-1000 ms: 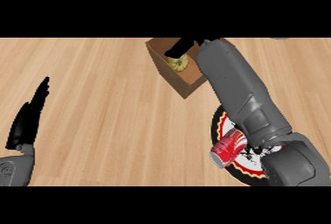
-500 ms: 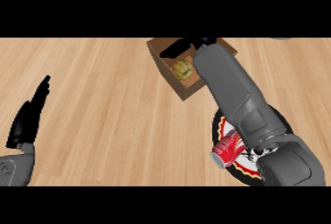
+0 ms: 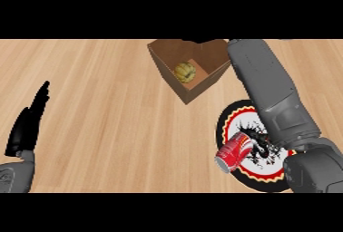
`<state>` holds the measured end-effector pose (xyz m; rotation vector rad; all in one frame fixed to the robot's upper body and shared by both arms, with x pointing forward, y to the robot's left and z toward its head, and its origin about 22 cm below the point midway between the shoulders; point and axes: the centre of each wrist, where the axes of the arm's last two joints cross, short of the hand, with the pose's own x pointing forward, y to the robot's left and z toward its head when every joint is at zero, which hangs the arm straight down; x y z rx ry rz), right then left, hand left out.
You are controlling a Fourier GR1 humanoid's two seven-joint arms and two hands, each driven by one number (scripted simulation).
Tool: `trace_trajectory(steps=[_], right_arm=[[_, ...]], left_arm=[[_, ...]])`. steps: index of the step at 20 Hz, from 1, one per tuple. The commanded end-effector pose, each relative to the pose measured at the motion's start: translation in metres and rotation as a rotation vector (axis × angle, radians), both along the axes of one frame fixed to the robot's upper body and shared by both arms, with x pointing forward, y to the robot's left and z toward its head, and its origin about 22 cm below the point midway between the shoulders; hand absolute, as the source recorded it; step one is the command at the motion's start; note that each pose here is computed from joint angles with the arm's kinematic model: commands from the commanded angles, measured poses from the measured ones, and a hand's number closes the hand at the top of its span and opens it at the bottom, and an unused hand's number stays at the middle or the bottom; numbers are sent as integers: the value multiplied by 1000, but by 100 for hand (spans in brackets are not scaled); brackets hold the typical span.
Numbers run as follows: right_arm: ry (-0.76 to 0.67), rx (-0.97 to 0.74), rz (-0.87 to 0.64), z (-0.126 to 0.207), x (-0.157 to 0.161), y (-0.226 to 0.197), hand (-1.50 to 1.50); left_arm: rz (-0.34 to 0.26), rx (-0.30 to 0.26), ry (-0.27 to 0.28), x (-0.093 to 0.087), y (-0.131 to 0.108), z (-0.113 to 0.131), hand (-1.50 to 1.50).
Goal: Pick the squash from the plate and place it in the cardboard box
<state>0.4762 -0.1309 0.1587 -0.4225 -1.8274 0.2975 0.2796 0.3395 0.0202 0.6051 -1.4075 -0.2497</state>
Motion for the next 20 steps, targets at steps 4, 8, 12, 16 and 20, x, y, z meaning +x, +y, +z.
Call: trace_trajectory(steps=[4, 8, 12, 16, 20], right_arm=[[-30, 128, -33, 0, 3, -84, -150], [-23, 116, -96, -10, -4, -131, -150], [-9, 90, -98, -10, -10, -161, -150], [17, 68, -78, -17, -31, -228, -150], [65, -5, -20, -7, -45, -265, -150]], left_arm=[[30, 2, 5, -2, 19, 3, 0], [38, 12, 3, -10, 11, -12, 0], [40, 11, 8, -7, 9, 1, 0], [48, 17, 16, -12, 10, -9, 0], [50, 9, 25, -17, 16, -10, 0]])
